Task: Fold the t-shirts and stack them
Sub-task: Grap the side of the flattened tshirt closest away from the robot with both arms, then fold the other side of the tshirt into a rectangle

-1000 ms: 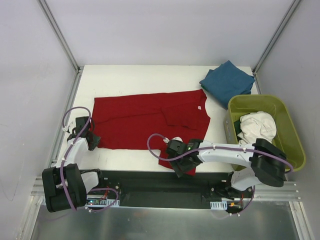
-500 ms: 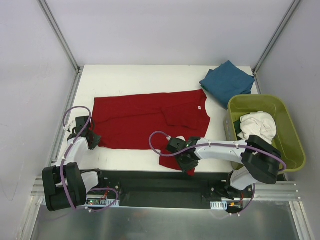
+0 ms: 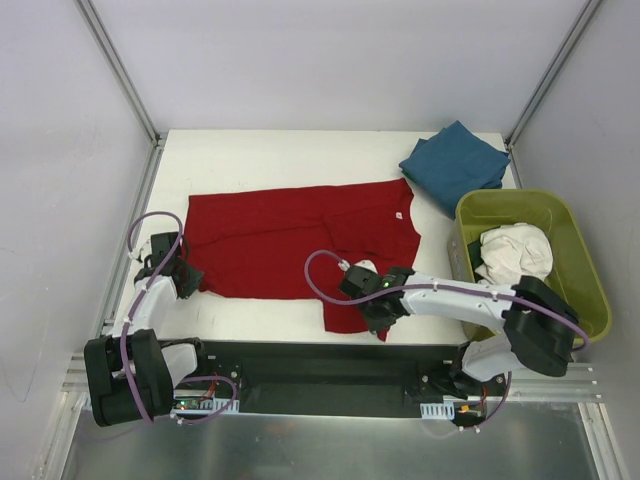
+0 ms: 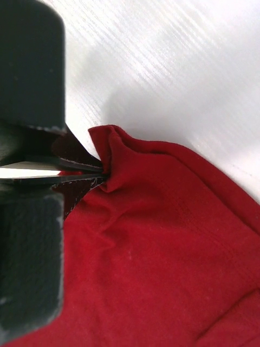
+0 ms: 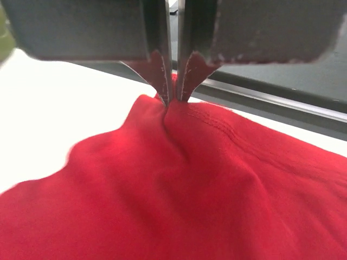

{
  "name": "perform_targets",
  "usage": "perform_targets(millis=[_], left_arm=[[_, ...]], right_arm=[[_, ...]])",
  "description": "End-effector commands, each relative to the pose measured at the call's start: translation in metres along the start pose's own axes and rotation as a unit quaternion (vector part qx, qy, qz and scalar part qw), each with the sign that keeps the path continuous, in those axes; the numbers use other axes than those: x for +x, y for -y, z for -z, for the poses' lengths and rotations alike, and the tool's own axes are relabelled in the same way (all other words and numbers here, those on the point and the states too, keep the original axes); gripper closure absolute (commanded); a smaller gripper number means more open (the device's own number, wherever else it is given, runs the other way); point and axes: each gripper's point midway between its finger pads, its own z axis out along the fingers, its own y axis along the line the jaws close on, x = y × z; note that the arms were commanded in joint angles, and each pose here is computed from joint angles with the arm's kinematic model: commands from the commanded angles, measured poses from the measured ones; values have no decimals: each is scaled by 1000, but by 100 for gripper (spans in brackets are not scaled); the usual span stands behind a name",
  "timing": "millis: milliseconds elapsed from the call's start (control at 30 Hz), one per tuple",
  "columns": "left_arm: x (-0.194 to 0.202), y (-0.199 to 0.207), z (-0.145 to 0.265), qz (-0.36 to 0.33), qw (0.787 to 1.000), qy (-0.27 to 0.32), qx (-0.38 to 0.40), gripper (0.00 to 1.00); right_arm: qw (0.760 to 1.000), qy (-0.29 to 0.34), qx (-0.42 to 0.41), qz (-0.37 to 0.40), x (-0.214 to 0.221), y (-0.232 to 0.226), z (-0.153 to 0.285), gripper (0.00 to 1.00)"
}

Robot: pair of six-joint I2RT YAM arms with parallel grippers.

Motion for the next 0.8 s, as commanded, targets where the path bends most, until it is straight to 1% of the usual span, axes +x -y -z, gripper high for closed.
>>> perform_targets(millis=[0,167,367,433,500,567,600,633,700,733,767], left_arm=[[-6,12,8,3,1000,1,28,100],[-17,31,15,9,999,1,52,100],[-38,49,19,12,998,13,63,100],[-45,56,19,11,998,13,63,100],[-48,59,15,13,998,9,58,100],[-52,63,12,16,998,7,54,100],[-53,64,11,16,998,6,53,100],[-58,68,12,18,998,10,55,100],[-60,69,6,17,999,3,47,100],[-65,75,6,18,999,6,50,100],[-65,75,2,18,999,0,45,100]], right_arm=[[995,100,23,-19,-50,22,40,100],[987,155,32,-41,-89,43,66,100],[977,199,39,-70,-138,66,87,100],[976,199,45,-79,-150,76,85,100],[973,212,37,-77,-169,78,94,100],[975,204,36,-77,-181,84,90,100],[973,215,32,-78,-193,86,98,100],[975,202,34,-87,-198,91,90,100],[974,209,36,-78,-215,97,94,100],[977,194,38,-81,-219,102,85,100],[977,194,39,-82,-224,105,85,100]])
